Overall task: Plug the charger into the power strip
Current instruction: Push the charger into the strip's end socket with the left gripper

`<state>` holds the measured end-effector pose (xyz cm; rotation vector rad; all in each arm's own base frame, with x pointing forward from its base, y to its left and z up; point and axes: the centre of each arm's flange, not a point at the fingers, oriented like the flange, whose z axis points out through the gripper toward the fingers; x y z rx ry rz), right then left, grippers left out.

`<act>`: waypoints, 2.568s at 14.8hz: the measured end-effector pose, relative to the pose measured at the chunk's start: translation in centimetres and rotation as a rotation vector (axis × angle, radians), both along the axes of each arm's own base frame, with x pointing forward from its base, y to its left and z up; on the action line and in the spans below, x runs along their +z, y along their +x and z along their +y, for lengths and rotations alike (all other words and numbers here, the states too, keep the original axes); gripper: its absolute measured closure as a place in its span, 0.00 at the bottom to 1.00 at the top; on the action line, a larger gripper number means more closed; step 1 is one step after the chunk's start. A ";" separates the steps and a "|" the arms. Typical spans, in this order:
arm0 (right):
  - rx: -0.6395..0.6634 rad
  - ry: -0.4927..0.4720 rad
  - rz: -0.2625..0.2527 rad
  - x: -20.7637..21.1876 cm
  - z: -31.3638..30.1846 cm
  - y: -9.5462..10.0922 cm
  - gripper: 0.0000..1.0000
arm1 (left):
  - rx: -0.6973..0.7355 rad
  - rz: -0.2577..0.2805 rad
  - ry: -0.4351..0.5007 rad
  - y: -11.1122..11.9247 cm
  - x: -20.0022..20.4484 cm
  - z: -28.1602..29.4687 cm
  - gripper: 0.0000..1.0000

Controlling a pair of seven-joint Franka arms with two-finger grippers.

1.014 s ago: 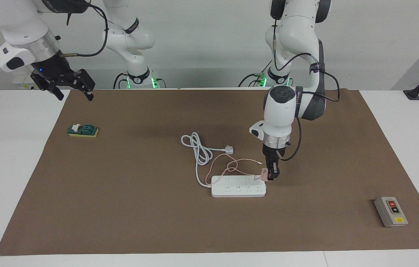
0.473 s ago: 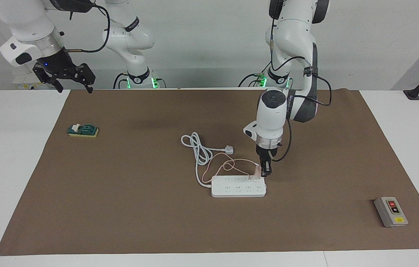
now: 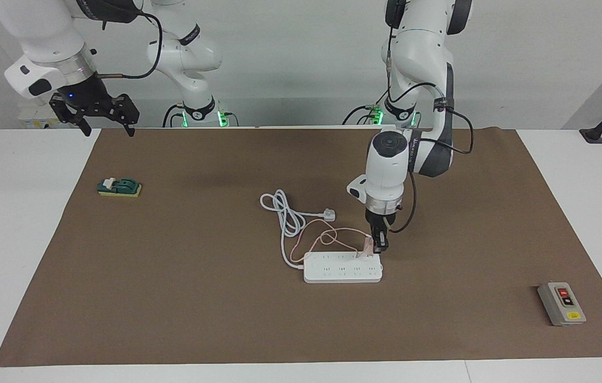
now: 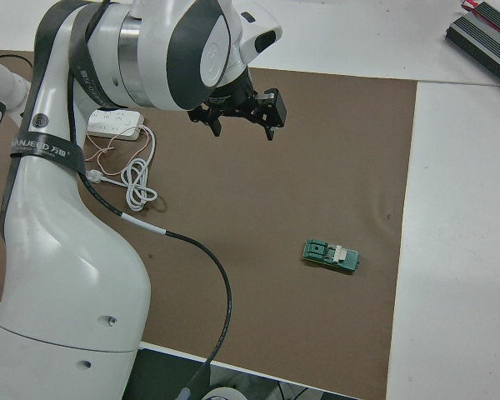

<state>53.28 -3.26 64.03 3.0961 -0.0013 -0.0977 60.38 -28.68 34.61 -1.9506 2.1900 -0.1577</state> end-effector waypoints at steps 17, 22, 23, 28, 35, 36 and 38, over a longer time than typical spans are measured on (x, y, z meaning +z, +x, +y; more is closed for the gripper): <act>0.015 0.000 0.000 0.0 0.3 0.0 0.00 | 0.144 0.068 -0.032 1.9 -0.5 -0.1 0.69; 0.015 0.000 0.001 0.0 0.3 0.0 0.00 | 0.161 0.106 -0.032 2.7 -0.6 -0.1 0.69; 0.015 0.000 0.001 0.0 0.3 0.0 0.00 | 0.164 0.120 -0.031 3.0 -0.7 -0.1 0.69; 0.015 0.000 0.000 0.0 0.3 0.0 0.00 | 0.106 0.228 -0.017 5.2 -0.9 -0.1 0.69; 0.015 0.000 0.001 0.0 0.3 0.0 0.00 | 0.049 0.237 -0.008 5.4 -1.2 -0.2 0.69; 0.015 0.000 0.000 0.0 0.3 0.0 0.00 | 0.049 0.237 -0.008 5.4 -1.2 -0.2 0.69; 0.015 0.000 0.000 0.0 0.3 0.0 0.00 | 0.049 0.237 -0.008 5.4 -1.2 -0.2 0.69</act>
